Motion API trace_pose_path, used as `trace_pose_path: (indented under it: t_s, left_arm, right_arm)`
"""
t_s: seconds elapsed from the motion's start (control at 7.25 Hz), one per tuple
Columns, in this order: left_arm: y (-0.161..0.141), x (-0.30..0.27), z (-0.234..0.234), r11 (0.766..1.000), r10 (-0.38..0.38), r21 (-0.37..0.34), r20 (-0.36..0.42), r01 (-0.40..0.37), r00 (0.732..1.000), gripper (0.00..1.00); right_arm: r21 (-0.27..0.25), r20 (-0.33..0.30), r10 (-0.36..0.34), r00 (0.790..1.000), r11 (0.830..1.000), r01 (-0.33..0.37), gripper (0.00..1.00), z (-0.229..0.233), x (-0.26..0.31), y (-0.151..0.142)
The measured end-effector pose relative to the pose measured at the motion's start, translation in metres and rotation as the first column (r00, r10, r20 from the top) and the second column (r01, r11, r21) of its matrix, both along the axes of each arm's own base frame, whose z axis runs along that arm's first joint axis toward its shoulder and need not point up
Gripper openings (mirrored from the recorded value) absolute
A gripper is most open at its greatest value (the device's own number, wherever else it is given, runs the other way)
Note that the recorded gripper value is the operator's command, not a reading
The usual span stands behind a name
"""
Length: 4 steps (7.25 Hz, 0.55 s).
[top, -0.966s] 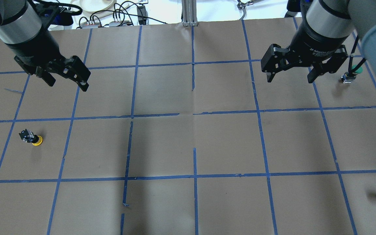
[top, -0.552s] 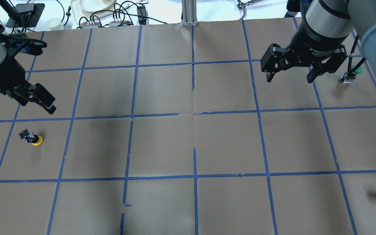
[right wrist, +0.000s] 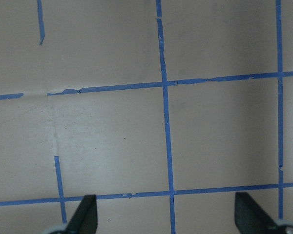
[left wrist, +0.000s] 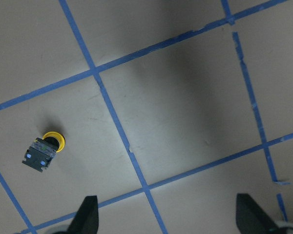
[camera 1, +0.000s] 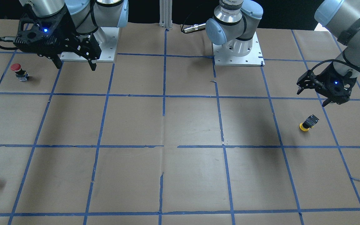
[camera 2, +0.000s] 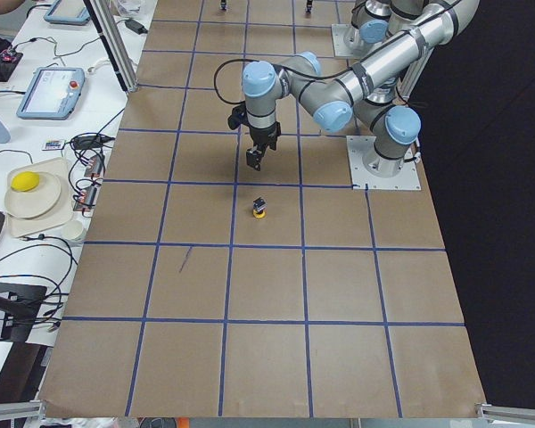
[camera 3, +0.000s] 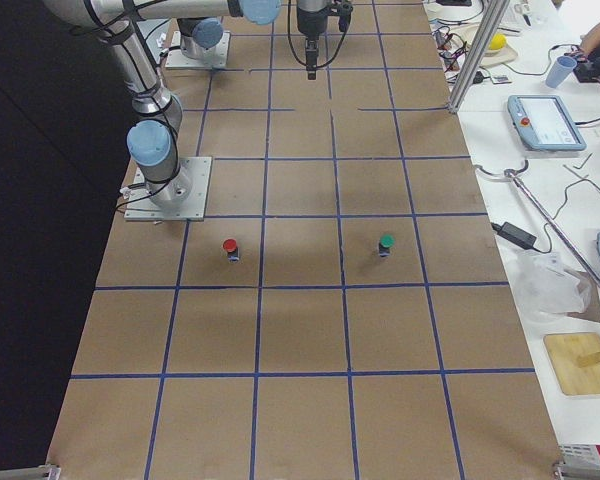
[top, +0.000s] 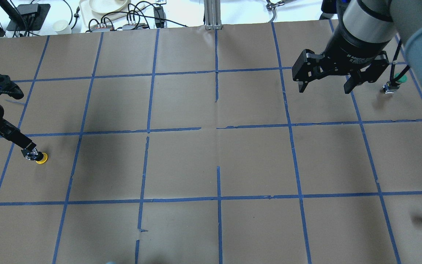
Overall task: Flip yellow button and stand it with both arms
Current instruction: 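Close the left gripper on the base of the yellow button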
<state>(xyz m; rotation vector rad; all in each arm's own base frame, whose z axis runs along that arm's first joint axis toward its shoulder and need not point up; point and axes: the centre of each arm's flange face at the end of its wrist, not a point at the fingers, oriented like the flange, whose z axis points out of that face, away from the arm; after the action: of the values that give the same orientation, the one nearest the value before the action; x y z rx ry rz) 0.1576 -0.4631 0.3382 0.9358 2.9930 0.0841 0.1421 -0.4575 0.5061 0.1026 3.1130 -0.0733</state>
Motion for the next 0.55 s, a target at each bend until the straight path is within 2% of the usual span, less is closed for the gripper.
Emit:
trace_pose_path:
  t_s: [0.28, 0.55]
  left_arm:
    - [-0.01, 0.052, -0.048, 0.992, -0.125, -0.009, -0.007, 0.125, 0.992, 0.99]
    - [-0.011, 0.067, -0.082, 0.983, -0.186, -0.001, -0.026, 0.186, 0.982, 0.99]
  right_arm:
    - [0.0, 0.002, 0.0, 1.0, 1.0, 0.0, 1.0, 0.0, 0.0, 0.0]
    - [0.001, -0.001, 0.001, 1.0, 1.0, -0.001, 1.0, -0.001, 0.0, 0.0]
